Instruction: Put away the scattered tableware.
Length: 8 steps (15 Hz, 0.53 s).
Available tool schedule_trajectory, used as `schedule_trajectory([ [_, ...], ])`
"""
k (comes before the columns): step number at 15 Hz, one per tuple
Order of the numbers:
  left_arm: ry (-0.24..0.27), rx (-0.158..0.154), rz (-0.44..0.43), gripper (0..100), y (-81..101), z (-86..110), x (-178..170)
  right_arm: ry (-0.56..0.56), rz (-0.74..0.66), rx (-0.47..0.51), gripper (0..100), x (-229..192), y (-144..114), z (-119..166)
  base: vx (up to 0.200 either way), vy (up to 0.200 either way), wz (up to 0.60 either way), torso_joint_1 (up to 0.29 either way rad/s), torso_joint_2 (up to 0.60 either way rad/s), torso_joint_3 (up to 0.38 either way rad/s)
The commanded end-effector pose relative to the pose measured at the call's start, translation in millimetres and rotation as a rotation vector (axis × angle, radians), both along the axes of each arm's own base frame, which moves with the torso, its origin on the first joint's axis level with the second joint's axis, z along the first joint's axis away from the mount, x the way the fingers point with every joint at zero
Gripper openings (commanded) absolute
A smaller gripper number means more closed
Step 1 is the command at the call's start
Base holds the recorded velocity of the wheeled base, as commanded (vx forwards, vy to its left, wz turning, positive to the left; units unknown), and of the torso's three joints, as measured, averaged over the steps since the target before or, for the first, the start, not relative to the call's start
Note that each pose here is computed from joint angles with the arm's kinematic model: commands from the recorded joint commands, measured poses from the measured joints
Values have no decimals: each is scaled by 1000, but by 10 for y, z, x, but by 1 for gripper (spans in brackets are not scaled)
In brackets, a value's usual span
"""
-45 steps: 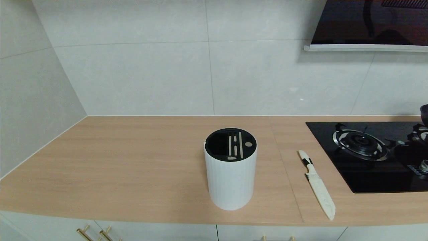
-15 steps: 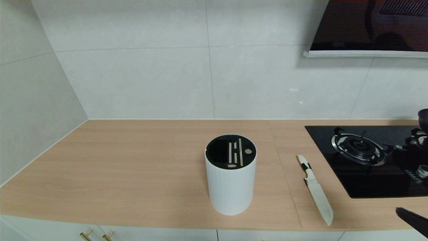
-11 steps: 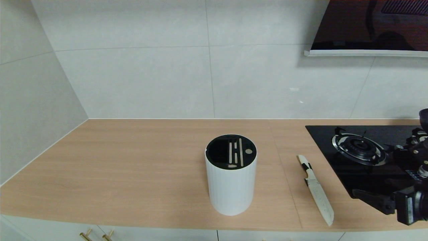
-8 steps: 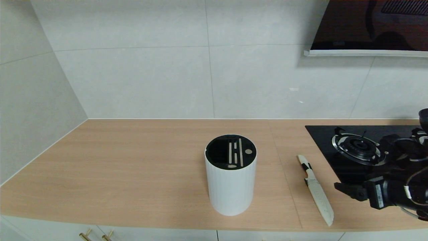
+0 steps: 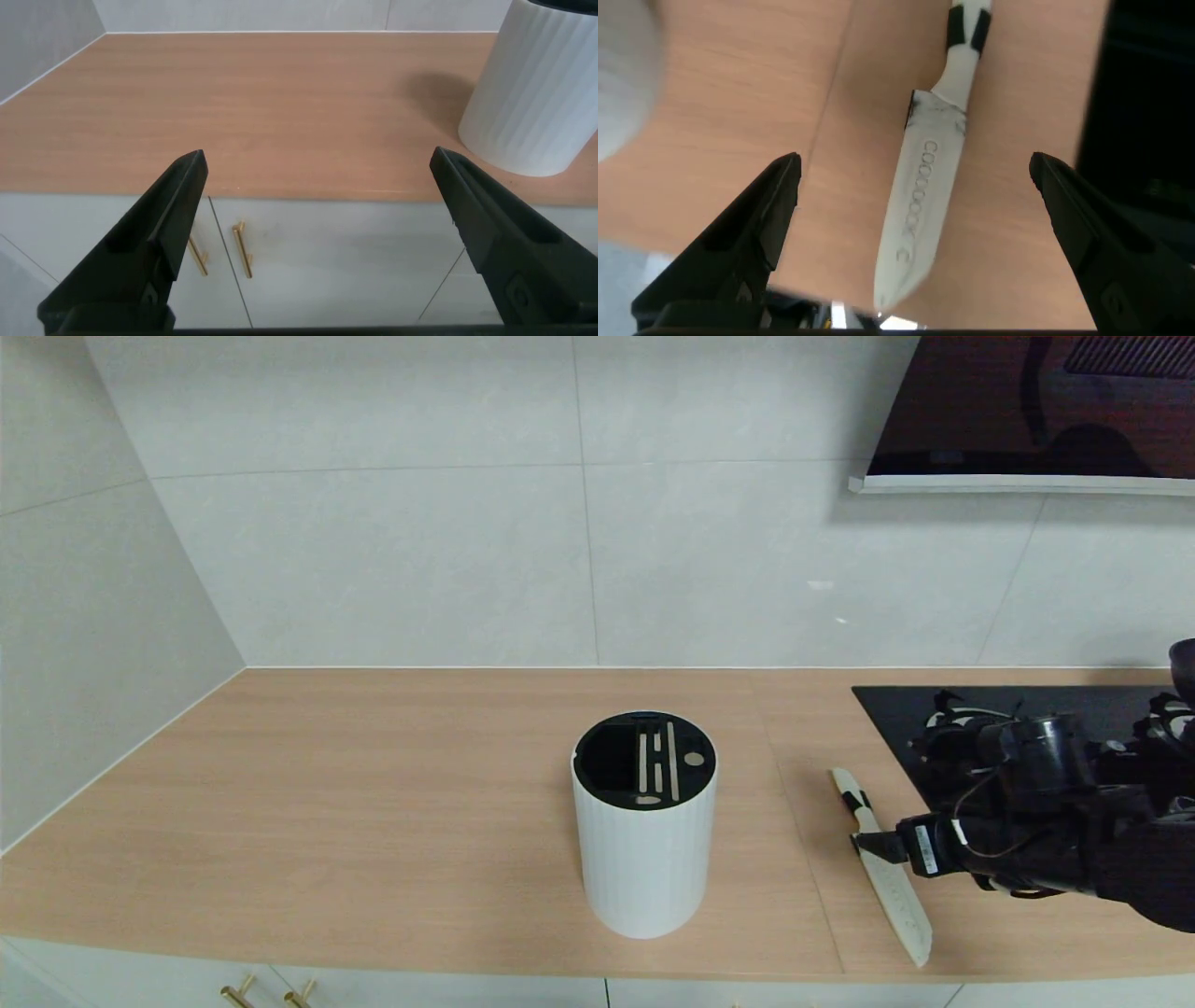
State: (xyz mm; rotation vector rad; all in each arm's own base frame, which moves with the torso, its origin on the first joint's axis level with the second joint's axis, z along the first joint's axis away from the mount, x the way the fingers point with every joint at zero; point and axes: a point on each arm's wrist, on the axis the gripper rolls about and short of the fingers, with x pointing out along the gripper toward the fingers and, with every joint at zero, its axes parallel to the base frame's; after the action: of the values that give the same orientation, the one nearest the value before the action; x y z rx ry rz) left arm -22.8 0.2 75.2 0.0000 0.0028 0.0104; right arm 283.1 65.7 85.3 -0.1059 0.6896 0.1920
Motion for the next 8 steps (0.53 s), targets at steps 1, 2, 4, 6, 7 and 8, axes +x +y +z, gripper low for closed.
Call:
schedule_trajectory([
  [1,2,0,0,100,0,0,1,72,-2,-23,100,132,55,-371,0,0,0,0,0,0],
  [2,2,0,0,100,0,0,1,78,-4,-26,100,159,61,-435,0,0,0,0,0,0],
  [4,0,0,0,100,0,0,0,54,-20,-22,100,239,77,-540,0,0,0,0,0,0],
  [6,2,0,0,100,0,0,1,19,-67,-8,100,337,94,-617,0,0,0,0,0,0],
  [7,2,0,0,100,0,0,1,17,-84,-11,100,371,94,-649,0,0,0,0,0,0],
  [8,2,0,0,100,0,0,1,20,-92,-18,100,392,91,-677,0,0,0,0,0,0],
])
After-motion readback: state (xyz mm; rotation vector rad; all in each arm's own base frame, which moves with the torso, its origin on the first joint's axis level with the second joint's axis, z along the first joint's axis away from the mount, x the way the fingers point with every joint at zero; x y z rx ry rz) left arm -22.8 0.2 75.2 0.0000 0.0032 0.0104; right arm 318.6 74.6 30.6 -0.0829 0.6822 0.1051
